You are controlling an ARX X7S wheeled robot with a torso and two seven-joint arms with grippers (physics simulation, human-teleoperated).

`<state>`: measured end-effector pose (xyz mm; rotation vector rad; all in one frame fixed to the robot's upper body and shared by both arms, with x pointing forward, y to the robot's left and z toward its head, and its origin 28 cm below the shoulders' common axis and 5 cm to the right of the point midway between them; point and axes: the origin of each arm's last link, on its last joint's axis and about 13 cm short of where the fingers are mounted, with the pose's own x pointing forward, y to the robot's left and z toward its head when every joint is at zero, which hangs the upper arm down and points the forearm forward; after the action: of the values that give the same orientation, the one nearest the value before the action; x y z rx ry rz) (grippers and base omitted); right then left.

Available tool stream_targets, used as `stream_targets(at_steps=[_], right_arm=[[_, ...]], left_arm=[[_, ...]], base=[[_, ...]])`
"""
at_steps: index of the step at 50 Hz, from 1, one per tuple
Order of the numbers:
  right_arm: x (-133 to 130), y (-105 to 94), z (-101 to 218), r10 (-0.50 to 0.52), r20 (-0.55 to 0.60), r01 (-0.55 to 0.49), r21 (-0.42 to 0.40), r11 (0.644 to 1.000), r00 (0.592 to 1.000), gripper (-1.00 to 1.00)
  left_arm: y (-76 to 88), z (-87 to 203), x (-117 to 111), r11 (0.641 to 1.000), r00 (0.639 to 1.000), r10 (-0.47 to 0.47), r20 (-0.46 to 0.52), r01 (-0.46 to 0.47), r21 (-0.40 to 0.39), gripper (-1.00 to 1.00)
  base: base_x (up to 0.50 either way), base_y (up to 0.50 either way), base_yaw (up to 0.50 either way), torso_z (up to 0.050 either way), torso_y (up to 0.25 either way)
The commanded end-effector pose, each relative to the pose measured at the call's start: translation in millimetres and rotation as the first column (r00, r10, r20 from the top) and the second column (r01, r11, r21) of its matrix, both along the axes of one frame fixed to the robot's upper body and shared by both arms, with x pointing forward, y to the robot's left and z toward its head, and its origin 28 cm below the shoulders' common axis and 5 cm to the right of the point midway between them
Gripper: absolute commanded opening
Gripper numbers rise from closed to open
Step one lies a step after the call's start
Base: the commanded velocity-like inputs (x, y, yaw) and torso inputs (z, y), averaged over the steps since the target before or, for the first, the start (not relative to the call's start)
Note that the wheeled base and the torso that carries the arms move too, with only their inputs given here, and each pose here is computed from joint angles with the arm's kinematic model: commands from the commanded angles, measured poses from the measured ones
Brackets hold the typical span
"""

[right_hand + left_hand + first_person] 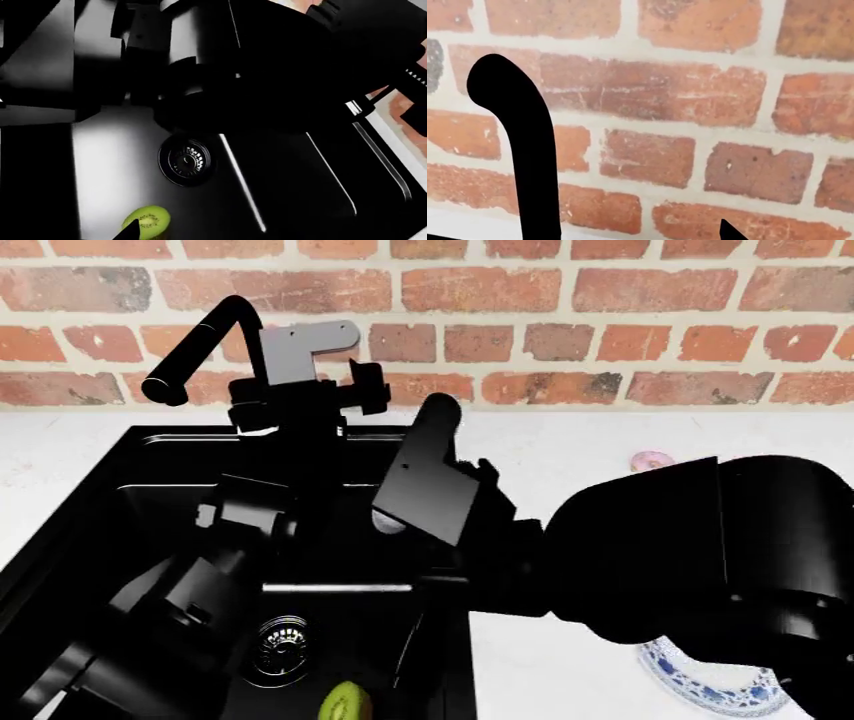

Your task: Pick the kiwi from the counter and place it in the sink. Then turn on the sink faucet.

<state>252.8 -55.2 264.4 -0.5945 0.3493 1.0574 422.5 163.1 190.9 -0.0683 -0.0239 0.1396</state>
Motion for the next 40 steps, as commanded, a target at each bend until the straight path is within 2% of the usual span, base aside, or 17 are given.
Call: stream_targets(at_steps=[1,6,11,21,35,37,38,40], right_arm=[[-22.8,-24.8,23.4,-0.111,0.074,0.107,0.056,0.993,0.991,1.0],[-30.7,-34.6,28.8,-0.169,0.104,0.162,0.072,0.984,0.98,1.0],[-38.0,-46.5,42.1,-0.272,0.188,0.247,0.146,0.958,0.944,1.0],[-51.6,-56.7,54.5,-0.354,0.272,0.307,0.201,0.93,0.895,1.0],[-66.1,-71.9,65.6,-0.512,0.294,0.427,0.308,0.85,0.807,1.0],[-68.2,-74.6,68.1,-0.541,0.296,0.453,0.319,0.833,0.787,1.0],[-68.7,-77.6,70.2,-0.575,0.3,0.486,0.323,0.812,0.761,1.0],[-69.7,-79.8,72.7,-0.585,0.294,0.488,0.344,0.802,0.755,1.0]], left_arm=[[-0.4,0.5,2.2,1.0,1.0,-0.003,-0.002,0.003,-0.007,1.0],[-1.4,2.9,2.7,1.0,1.0,-0.009,-0.003,0.009,-0.018,1.0],[-2.3,5.1,3.7,0.999,1.0,-0.02,0.007,0.02,-0.041,1.0],[-7.5,11.7,5.5,0.996,0.998,-0.069,0.013,0.069,-0.054,1.0],[-9.5,5.7,6.8,0.998,0.999,-0.049,-0.009,0.049,-0.046,1.0],[-9.5,5.4,6.8,0.998,0.999,-0.048,-0.009,0.048,-0.043,1.0],[-9.8,4.0,6.6,0.999,0.999,-0.045,-0.005,0.045,-0.03,1.0],[-9.7,3.1,6.5,0.999,0.999,-0.042,-0.009,0.042,-0.028,1.0]], base=[[0.0,0.0,0.0,0.0,0.0],[0.0,0.0,0.0,0.0,0.0],[0.0,0.0,0.0,0.0,0.0],[0.0,0.0,0.0,0.0,0.0],[0.0,0.0,0.0,0.0,0.0],[0.0,0.0,0.0,0.0,0.0],[0.0,0.0,0.0,0.0,0.0],[0.0,0.0,0.0,0.0,0.0]])
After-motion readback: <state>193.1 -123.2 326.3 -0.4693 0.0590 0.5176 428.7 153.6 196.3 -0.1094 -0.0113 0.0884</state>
